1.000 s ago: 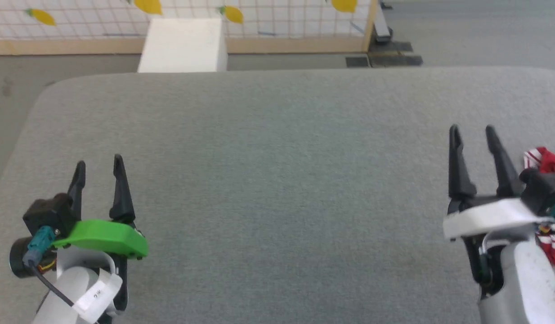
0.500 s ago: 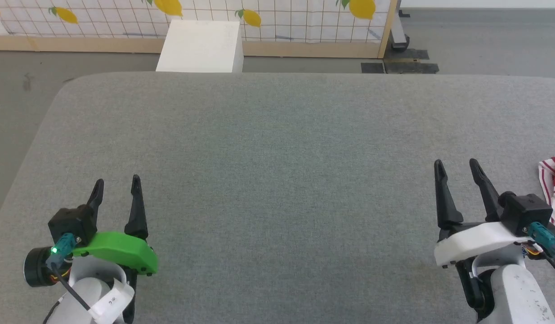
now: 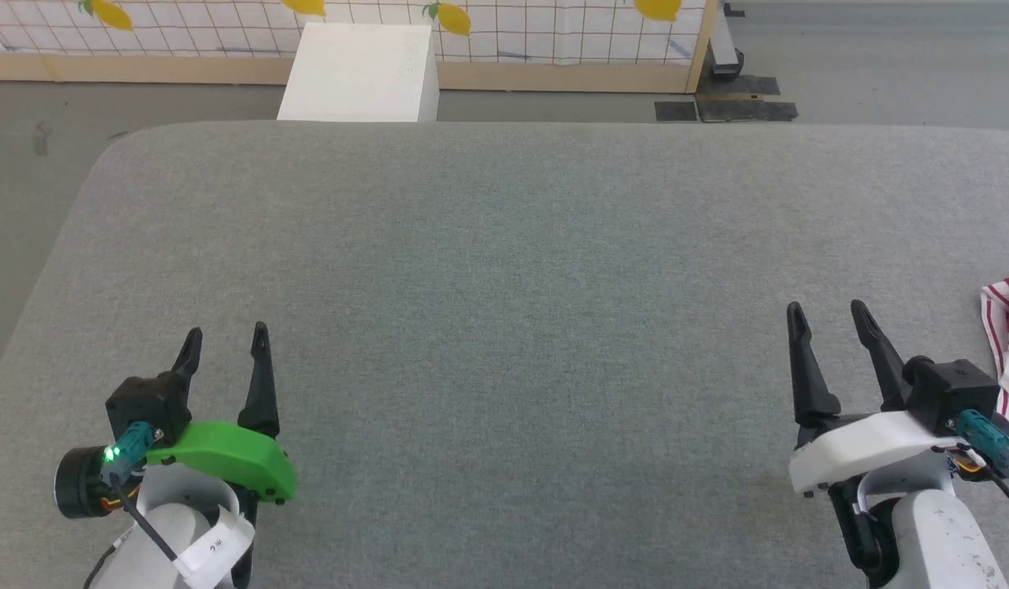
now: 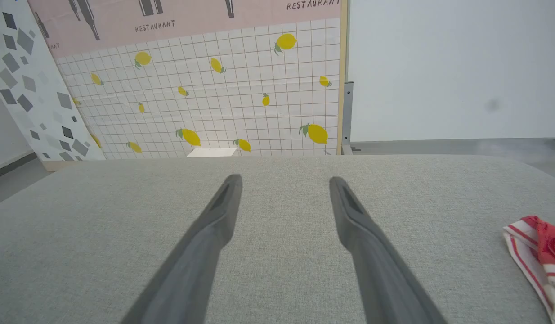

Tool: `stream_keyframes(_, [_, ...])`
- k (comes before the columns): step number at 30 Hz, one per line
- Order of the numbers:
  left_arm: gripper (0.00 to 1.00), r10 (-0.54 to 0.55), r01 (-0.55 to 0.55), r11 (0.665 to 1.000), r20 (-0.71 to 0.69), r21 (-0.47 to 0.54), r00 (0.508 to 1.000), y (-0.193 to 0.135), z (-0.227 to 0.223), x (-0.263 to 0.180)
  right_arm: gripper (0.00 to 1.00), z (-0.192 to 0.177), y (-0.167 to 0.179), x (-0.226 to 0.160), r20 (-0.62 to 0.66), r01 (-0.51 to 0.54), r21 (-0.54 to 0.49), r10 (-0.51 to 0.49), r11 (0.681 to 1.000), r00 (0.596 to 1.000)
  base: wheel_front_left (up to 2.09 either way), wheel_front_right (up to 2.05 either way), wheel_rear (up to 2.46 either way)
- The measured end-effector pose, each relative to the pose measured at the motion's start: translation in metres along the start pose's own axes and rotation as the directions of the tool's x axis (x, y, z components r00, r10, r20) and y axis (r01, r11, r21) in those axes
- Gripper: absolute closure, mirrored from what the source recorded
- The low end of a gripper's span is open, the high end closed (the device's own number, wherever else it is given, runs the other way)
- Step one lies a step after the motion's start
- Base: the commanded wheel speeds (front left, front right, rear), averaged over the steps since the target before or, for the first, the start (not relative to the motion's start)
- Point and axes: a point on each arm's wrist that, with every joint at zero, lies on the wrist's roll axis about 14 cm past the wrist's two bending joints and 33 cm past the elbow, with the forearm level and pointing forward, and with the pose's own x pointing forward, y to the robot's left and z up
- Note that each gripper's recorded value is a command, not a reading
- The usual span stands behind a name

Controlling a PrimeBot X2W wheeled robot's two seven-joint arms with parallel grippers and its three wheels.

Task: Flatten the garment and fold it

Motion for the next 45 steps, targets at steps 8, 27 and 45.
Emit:
stream_keyframes(8, [0.0,-0.013,0.013,1.0,-0.002,0.003,1.0,-0.0018,-0.0004,0.0002,0.0,-0.0011,-0.0003,-0.0008,-0.009,0.001,0.001,-0.001,1.0,1.0,0.0,0.0,0.0])
stream_keyframes(27, [0.0,-0.027,0.027,0.999,-0.003,-0.02,1.0,-0.0039,0.0002,-0.0004,0.0,-0.0001,0.0,-0.001,-0.011,0.001,0.011,-0.001,1.0,1.0,0.0,0.0,0.0])
stream_keyframes(45, [0.0,-0.026,0.027,0.999,0.008,-0.035,1.0,-0.0046,0.003,0.001,0.0,-0.0042,-0.0019,-0.0028,-0.025,0.008,0.02,-0.008,1.0,1.0,0.0,0.0,0.0])
